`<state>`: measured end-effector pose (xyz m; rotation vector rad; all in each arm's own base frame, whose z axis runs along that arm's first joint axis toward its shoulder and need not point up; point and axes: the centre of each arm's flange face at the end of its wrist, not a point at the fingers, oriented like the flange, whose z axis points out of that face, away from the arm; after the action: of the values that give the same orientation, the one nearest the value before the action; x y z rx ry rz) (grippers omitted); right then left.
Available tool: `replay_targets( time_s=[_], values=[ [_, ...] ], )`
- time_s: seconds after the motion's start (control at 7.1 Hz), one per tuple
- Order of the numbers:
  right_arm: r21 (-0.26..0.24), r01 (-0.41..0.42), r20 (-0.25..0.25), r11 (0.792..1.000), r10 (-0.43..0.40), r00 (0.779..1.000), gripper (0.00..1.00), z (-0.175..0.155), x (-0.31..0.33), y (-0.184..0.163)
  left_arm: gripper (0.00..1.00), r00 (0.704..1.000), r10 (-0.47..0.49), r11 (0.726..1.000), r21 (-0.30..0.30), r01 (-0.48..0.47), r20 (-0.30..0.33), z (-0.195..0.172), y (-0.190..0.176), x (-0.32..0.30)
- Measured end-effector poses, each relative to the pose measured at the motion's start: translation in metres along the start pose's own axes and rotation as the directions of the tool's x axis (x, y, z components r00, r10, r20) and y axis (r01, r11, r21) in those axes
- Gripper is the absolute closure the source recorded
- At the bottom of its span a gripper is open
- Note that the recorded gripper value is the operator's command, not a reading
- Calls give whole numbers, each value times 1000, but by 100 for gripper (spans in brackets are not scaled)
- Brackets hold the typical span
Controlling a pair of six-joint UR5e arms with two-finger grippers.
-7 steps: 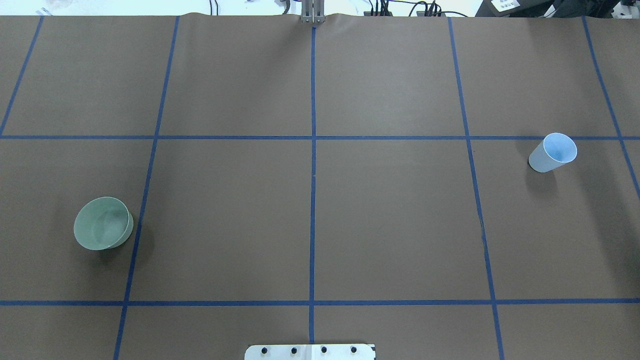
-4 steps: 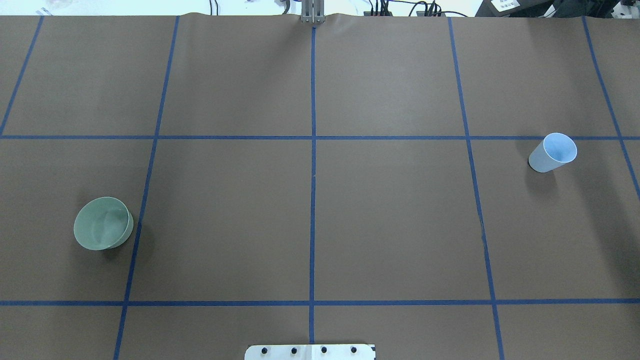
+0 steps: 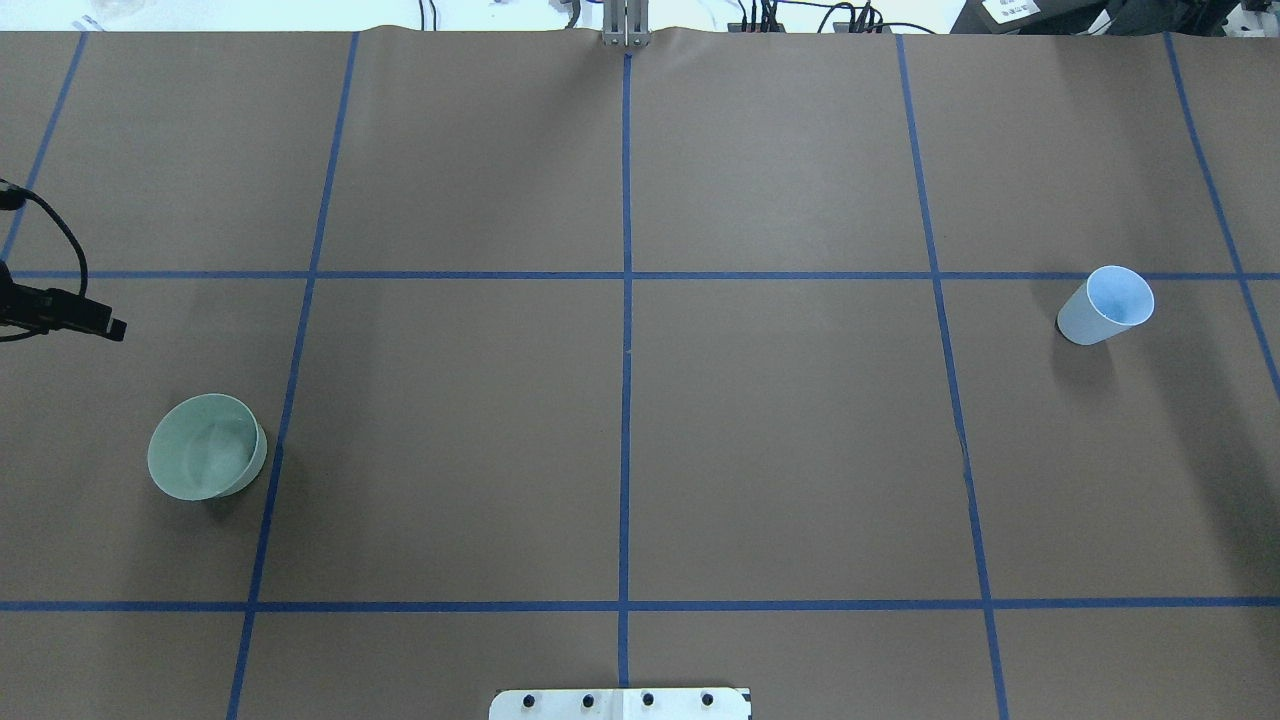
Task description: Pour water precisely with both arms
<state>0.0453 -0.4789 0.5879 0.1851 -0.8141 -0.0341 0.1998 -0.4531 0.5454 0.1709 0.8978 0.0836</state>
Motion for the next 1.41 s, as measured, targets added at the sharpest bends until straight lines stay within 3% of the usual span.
replay_targets(
  time_s=[0.28,0.42,0.56,0.7,0.99,1.13,1.27,1.41],
  values=[
    [-1,-1,0,1000,1,1000,0,1,1,0,1,1000,17,999,-45,-17,2,13,50,41],
    [-2,-2,-1,1000,2,1000,0,1,1,0,16,1000,19,998,-58,-18,11,22,64,56],
    [-2,-2,-2,1000,2,1000,0,1,1,0,37,1000,17,998,-60,-16,25,31,71,66],
    [-3,-3,-2,1000,3,1000,0,1,1,0,48,999,17,998,-62,-15,32,37,75,70],
    [-3,-4,-2,1000,4,1000,0,2,2,1,56,999,18,998,-68,-15,40,42,76,70],
    [-4,-4,-2,1000,4,1000,0,2,2,1,70,999,19,997,-69,-16,42,46,74,70],
    [-4,-4,-2,1000,4,1000,0,2,2,1,100,999,20,997,-72,-16,44,50,72,70],
    [-3,-4,-2,1000,4,1000,0,2,2,0,100,999,20,997,-74,-16,44,52,71,70]
  ],
)
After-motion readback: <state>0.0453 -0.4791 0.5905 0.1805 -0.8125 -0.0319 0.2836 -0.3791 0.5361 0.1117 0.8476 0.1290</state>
